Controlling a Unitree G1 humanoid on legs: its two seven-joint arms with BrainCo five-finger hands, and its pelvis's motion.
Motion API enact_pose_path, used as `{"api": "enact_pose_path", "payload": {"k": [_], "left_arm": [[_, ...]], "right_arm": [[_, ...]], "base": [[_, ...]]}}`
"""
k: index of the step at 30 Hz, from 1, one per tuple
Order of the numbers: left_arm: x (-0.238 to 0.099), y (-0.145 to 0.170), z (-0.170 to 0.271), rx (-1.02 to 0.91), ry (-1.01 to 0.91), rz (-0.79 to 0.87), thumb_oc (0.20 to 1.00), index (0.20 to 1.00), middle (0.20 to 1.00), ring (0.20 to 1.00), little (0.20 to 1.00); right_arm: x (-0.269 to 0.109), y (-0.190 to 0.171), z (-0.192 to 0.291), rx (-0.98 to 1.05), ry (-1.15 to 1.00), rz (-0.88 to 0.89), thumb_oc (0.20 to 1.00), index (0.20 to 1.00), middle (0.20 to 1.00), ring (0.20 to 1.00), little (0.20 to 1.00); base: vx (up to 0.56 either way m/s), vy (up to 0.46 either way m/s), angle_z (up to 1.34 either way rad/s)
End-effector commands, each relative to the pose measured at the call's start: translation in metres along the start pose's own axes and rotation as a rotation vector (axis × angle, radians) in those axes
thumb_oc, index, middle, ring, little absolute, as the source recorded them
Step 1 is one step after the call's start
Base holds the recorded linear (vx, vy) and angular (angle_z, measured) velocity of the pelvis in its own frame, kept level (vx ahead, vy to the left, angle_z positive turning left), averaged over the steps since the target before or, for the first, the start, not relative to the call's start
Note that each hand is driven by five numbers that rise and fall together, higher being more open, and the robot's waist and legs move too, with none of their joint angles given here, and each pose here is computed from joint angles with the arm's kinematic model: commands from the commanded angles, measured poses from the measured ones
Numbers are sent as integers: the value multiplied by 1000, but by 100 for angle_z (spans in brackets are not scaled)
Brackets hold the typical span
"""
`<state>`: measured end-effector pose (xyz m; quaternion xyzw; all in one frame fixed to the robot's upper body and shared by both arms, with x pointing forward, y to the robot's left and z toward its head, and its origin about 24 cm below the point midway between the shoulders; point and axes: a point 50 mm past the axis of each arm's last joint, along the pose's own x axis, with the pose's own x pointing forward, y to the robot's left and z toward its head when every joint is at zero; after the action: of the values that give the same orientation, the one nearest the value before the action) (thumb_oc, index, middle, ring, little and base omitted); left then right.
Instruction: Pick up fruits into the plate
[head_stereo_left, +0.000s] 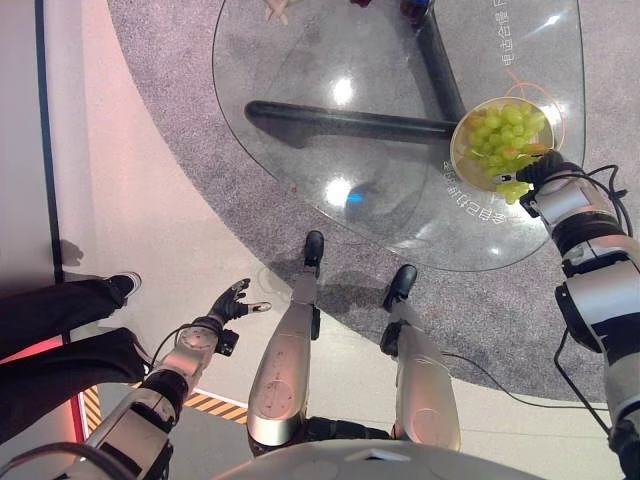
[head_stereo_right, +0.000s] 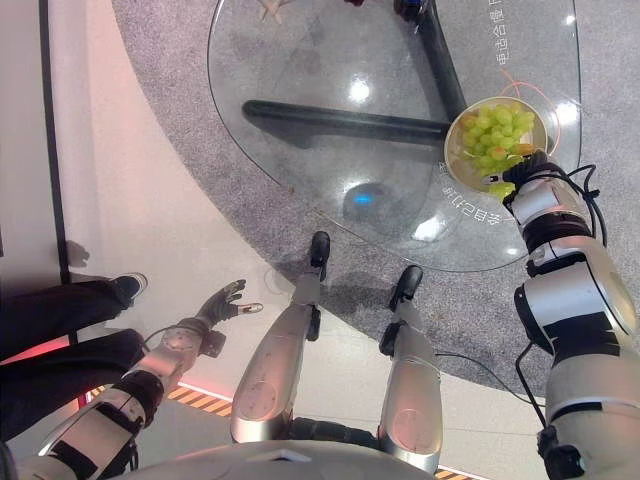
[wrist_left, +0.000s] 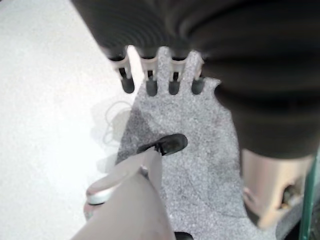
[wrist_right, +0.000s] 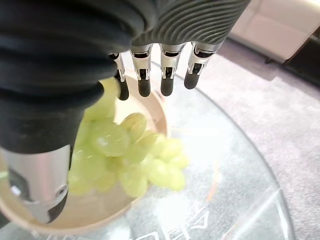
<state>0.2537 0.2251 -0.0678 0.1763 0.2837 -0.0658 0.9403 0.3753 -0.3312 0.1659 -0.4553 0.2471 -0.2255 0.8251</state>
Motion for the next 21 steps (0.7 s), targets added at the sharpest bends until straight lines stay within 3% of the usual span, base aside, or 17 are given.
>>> {"api": "enact_pose_path", "payload": {"k": [1,15,21], "left_arm": [[2,-14,0,-39,4,-30,1000,1000,1000,1000,1000],[0,-2,-11,-57,59,-6,1000,1000,1000,1000,1000],[-6,6,-28,-149,126,-1,1000,1000,1000,1000,1000]], "right_arm": [[1,-46,-8,-62,45,-180,1000,1000,1000,1000,1000],[2,-39,-11,34,-17,-190,1000,1000,1000,1000,1000],[0,-1,-16,340,-134,-34,1000,1000,1000,1000,1000]], "base": [[0,0,0],[2,-1,0],[48,-15,0]]}}
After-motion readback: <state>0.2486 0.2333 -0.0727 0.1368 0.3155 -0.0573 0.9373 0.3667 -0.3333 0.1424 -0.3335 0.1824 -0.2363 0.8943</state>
